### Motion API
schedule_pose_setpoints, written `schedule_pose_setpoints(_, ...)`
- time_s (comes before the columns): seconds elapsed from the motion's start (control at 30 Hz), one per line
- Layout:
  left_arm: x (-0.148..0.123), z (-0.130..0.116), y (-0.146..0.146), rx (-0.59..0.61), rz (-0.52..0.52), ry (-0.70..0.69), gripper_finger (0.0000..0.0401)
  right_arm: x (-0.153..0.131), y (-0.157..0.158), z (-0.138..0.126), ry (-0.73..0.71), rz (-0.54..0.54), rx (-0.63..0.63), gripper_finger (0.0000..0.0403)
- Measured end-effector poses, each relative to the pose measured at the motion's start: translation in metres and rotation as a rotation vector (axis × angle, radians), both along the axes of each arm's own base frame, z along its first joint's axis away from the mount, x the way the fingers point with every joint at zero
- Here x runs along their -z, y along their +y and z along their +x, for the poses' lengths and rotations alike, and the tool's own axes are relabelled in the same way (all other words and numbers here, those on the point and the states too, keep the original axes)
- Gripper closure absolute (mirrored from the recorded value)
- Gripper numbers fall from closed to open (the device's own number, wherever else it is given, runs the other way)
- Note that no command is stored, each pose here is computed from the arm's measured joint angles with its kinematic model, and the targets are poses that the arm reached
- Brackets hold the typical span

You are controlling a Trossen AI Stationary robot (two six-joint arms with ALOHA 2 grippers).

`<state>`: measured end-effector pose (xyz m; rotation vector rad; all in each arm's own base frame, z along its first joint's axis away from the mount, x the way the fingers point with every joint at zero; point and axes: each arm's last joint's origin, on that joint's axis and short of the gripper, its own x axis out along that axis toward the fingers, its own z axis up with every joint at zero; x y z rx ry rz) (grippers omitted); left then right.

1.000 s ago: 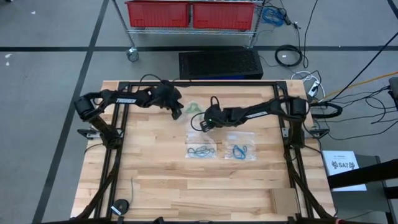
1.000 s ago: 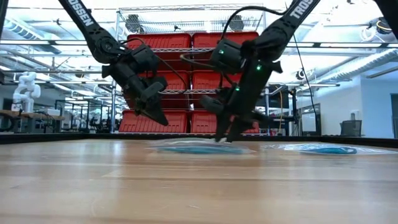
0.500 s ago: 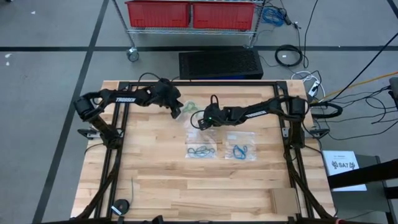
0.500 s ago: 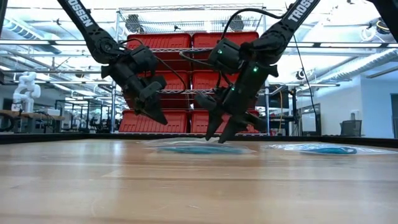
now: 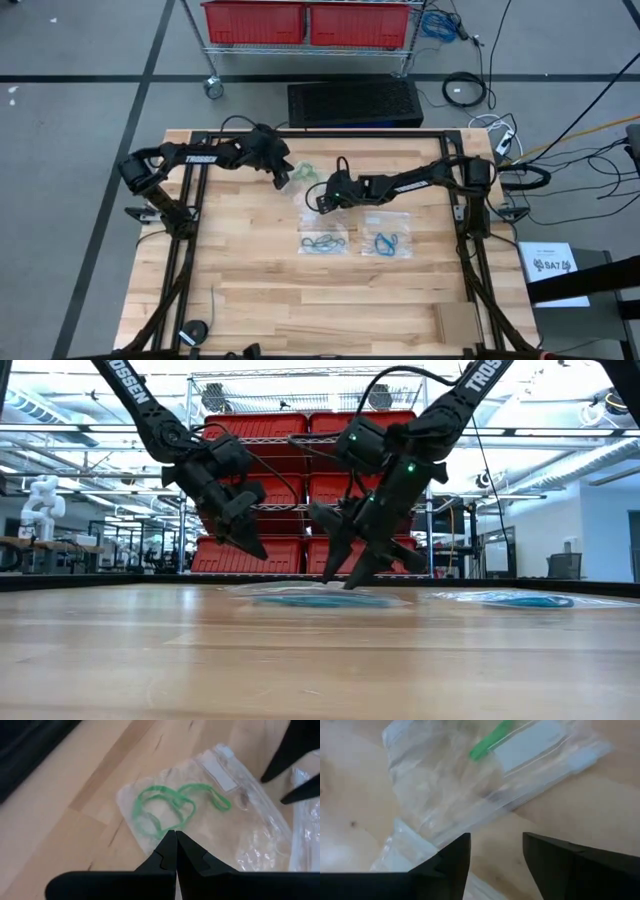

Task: Sort rubber bands
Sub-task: Close the top transparent zip bag

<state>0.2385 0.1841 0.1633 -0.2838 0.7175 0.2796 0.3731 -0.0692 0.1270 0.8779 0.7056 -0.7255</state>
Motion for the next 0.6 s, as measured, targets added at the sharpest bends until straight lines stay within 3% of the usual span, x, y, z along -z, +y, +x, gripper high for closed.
schedule_pose_setpoints(0.33, -0.016, -0.011, 0.007, -0.003, 0.02, -0.057, 0.04, -0.008, -0.021, 0.007, -0.15, -0.03, 0.06, 0.023)
schedule_pose_setpoints(0.5, -0.02, -0.014, 0.007, -0.01, 0.026, -0.064, 0.04, 0.011, -0.031, 0.007, -0.126, -0.013, 0.116, 0.023)
schedule_pose_setpoints(0.6, -0.021, -0.014, 0.007, -0.009, 0.03, -0.069, 0.04, 0.018, -0.036, 0.013, -0.185, 0.004, 0.119, 0.023)
